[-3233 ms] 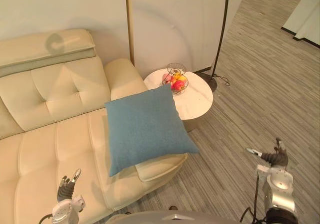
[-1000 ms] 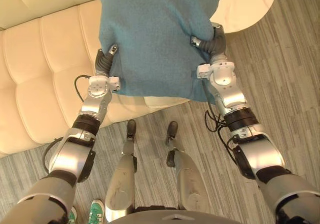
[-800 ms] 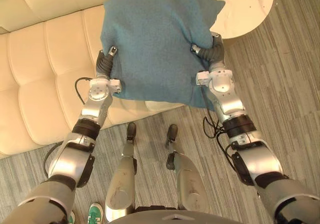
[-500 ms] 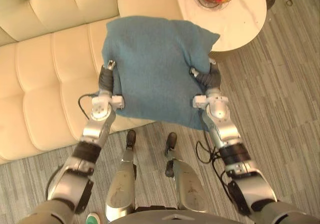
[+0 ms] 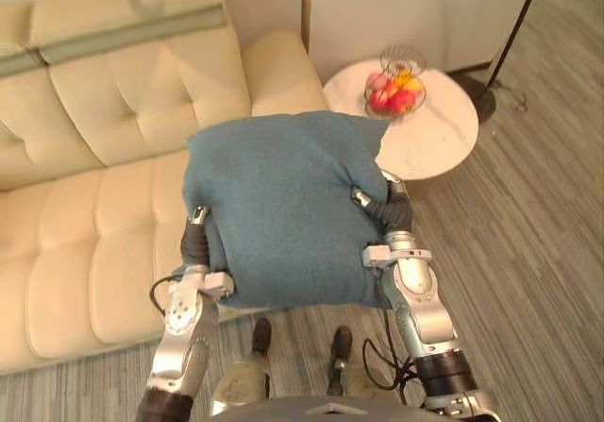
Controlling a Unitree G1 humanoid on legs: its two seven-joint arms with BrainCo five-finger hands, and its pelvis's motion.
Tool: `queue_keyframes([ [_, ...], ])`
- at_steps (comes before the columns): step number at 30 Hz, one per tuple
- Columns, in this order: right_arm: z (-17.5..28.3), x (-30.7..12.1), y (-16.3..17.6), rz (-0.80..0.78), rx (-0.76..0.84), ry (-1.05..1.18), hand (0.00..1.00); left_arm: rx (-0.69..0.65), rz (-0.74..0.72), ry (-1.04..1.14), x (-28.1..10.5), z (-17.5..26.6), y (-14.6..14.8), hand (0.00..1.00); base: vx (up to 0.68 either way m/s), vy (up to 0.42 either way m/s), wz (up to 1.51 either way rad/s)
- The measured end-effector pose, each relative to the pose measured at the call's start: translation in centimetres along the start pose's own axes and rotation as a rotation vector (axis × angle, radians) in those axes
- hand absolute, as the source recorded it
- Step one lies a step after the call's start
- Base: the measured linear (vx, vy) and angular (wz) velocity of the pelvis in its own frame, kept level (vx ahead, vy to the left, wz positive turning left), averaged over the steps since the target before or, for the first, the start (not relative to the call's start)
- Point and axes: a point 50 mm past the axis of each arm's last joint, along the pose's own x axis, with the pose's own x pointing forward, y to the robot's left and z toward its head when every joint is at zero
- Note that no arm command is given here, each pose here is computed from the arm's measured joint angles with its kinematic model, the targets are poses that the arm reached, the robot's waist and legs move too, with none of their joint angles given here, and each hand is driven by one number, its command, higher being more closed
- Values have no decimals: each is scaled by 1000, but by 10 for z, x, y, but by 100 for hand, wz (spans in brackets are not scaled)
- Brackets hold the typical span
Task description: Pick up cushions and gather them together orderly.
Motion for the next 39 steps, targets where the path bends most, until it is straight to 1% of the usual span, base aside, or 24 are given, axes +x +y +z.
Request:
queue_keyframes([
  [3,3,-4,4,14,8,-9,100,-14,20,2,-4,-1,4,100,29,-8,7],
  [11,11,3,5,36,-14,-56,100,-53,33,-14,-2,1,1,100,-43,-13,60],
  [14,23,15,4,46,-49,-109,100,-90,32,-38,2,3,-6,100,-60,181,81],
  [18,25,16,-1,26,-59,-123,100,-113,13,-54,5,4,-14,100,9,306,65],
  [20,25,16,3,21,-40,-124,100,-81,7,-67,6,7,-9,100,18,357,58],
  [28,21,15,12,7,-5,-115,100,-68,18,-63,6,7,-1,100,-6,218,19],
  [32,17,11,6,-10,-6,-96,100,-59,6,-48,5,5,-1,100,67,137,55],
  [39,11,8,2,-11,17,-68,100,-28,-2,-44,5,5,-2,100,131,55,6],
])
